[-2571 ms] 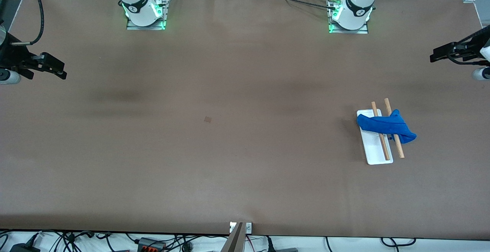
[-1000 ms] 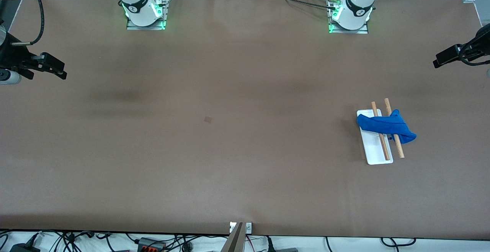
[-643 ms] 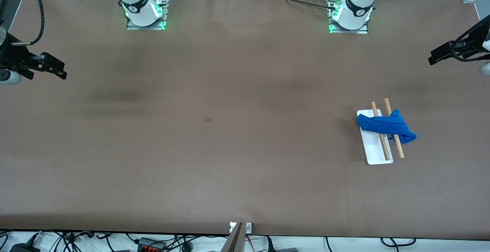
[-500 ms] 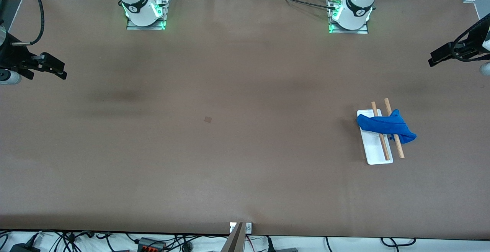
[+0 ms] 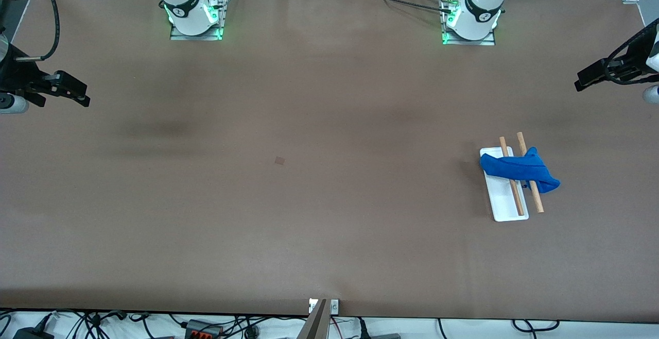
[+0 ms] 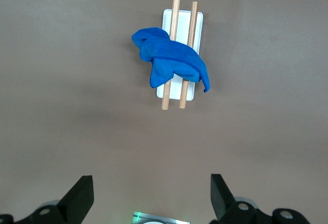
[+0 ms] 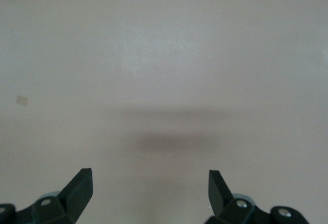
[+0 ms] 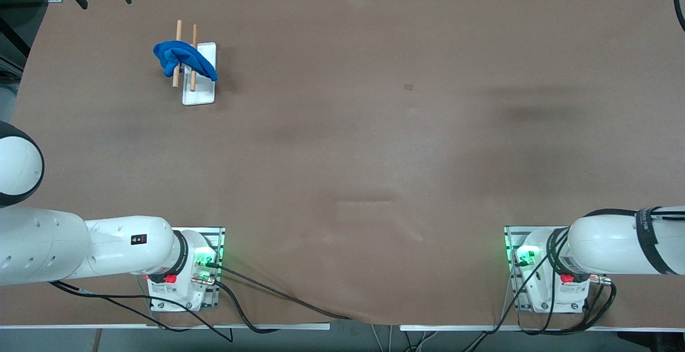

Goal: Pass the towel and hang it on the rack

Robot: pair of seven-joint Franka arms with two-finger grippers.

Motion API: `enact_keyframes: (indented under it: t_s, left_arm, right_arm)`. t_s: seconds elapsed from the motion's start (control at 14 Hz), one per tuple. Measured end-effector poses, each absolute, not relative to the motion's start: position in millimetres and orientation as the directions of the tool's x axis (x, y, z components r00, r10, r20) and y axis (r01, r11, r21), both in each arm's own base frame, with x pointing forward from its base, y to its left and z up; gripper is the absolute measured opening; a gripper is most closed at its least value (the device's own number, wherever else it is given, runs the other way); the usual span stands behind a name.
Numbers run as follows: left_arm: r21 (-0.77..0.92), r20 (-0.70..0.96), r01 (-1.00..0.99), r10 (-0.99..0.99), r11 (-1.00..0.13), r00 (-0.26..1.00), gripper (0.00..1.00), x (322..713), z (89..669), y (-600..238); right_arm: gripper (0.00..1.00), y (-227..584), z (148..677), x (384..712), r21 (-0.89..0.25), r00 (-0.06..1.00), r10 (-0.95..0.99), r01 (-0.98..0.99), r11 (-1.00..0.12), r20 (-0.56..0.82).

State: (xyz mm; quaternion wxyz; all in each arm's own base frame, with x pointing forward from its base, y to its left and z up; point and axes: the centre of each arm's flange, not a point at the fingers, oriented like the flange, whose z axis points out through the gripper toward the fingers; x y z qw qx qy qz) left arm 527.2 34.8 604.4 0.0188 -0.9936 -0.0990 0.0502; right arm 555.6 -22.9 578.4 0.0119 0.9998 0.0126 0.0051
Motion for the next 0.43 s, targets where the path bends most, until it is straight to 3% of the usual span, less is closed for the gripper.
enact_keyframes:
  t_s: [0.43]
  left_arm:
    - [-0.048,-0.096,0.190,0.194,-0.981,0.976,1.00,527.3,604.5,32.3]
  right_arm:
    - [1.00,-22.9,576.9,556.2,0.024,1.000,0.025,0.025,-0.999,0.007]
